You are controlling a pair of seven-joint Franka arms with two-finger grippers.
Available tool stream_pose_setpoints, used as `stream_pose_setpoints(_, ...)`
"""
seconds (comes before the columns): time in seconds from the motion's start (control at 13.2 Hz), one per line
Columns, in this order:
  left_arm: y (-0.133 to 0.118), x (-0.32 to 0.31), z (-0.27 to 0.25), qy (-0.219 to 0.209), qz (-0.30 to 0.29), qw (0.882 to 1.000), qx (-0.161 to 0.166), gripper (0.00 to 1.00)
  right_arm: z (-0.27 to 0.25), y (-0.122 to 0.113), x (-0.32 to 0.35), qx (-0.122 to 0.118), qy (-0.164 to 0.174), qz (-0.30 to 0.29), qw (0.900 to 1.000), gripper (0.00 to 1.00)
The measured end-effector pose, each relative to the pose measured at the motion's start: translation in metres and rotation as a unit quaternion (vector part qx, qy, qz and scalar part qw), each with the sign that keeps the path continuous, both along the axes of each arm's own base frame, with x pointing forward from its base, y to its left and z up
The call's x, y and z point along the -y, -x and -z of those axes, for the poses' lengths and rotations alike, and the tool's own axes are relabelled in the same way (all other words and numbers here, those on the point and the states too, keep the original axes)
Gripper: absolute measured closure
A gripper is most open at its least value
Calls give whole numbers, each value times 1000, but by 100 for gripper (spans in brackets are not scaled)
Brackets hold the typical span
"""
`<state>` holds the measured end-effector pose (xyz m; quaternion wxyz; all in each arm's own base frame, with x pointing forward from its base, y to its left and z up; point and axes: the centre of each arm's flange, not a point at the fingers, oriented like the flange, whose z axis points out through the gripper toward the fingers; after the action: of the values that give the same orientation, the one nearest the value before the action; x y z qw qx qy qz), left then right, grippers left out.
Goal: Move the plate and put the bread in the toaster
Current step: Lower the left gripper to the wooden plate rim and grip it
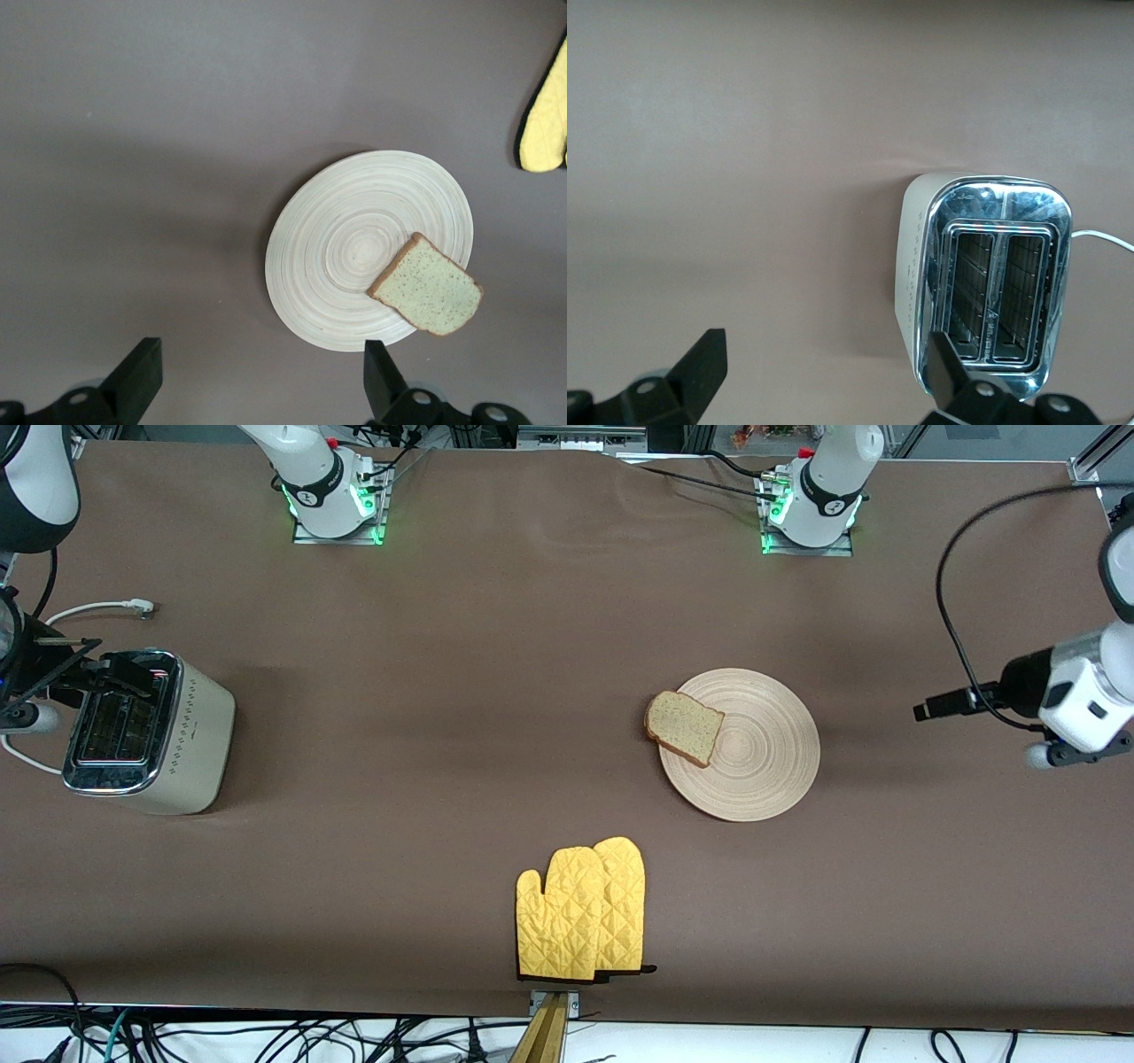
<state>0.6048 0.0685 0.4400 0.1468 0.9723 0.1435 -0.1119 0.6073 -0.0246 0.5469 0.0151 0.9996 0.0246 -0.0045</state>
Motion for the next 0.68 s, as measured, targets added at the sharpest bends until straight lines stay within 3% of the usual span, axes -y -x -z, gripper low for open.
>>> stream_pose_setpoints(0.15,-6,-12,38,45,14,999,-8,0,5,-2,0,-4,0,0,1000,0)
stream_pose_setpoints(0.38,-5,-56,88,137,27,990,13,0,11,-4,1,-9,0,1,1000,0)
stream_pose_setpoints(0.68,2,-74,145,207,46,977,25,0,11,-4,1,-10,0,1,1000,0)
